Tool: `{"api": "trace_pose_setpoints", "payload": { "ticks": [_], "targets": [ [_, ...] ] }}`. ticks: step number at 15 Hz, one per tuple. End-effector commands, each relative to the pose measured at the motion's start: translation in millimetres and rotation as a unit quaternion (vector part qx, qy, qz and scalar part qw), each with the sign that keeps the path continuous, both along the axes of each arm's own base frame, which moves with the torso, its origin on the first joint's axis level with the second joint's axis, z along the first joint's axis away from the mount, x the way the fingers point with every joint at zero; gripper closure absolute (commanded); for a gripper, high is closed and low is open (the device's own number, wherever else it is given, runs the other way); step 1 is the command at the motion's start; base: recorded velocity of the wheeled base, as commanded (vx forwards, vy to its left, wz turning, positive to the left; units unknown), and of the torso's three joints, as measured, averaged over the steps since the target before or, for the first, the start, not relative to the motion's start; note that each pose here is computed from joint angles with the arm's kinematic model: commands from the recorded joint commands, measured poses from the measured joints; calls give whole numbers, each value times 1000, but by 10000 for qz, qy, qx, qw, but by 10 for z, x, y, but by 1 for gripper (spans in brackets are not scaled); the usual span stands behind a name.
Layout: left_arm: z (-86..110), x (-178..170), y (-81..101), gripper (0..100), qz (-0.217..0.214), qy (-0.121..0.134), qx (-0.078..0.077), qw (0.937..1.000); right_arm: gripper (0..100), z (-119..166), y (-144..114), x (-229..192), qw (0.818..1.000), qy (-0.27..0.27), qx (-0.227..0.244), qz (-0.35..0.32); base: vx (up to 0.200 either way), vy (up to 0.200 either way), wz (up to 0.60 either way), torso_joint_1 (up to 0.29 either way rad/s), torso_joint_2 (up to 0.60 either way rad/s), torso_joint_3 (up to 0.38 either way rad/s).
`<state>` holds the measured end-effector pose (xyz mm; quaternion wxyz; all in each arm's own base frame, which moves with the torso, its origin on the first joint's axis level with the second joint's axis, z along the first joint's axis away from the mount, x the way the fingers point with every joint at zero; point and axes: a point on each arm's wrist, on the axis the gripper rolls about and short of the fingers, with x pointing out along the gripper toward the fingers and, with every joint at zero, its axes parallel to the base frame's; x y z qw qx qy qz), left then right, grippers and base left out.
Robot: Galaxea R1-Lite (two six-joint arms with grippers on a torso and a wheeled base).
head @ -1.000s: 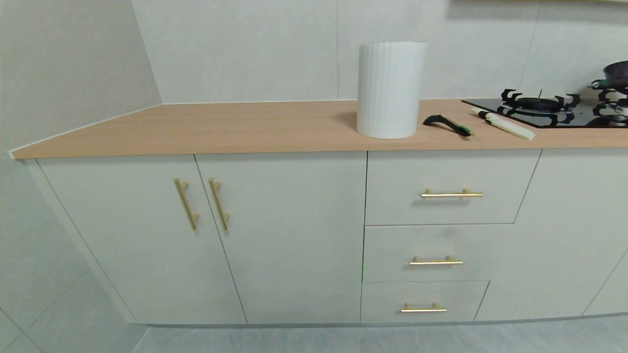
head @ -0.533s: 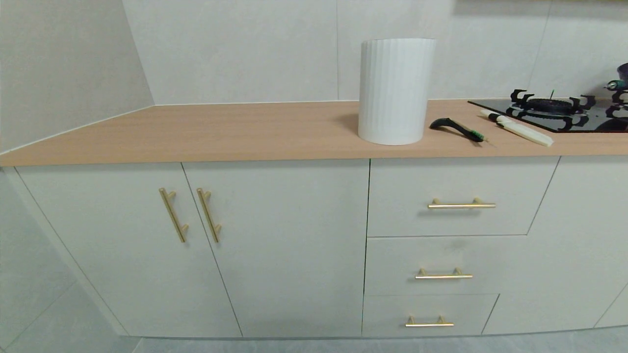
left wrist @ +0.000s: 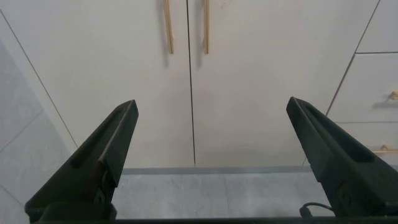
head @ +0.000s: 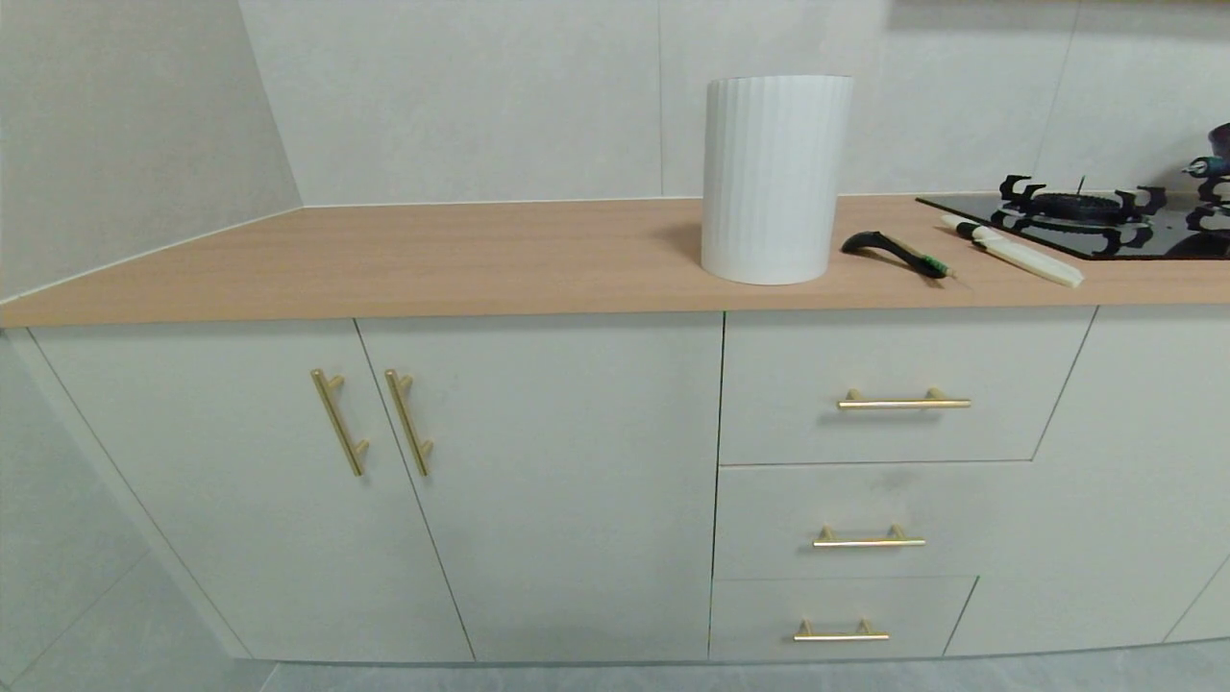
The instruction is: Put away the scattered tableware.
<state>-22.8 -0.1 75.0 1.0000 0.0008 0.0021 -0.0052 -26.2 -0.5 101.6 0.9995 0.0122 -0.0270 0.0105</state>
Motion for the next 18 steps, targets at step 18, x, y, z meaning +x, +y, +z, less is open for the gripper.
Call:
{"api": "trace_pose_setpoints", "payload": {
  "ticks": [18],
  "targets": [
    [0, 0, 0, 0, -2, 2, -1, 10000, 0, -912, 416, 3288, 9057, 4201, -433, 358, 0, 0, 0, 0, 0, 0]
  ]
}}
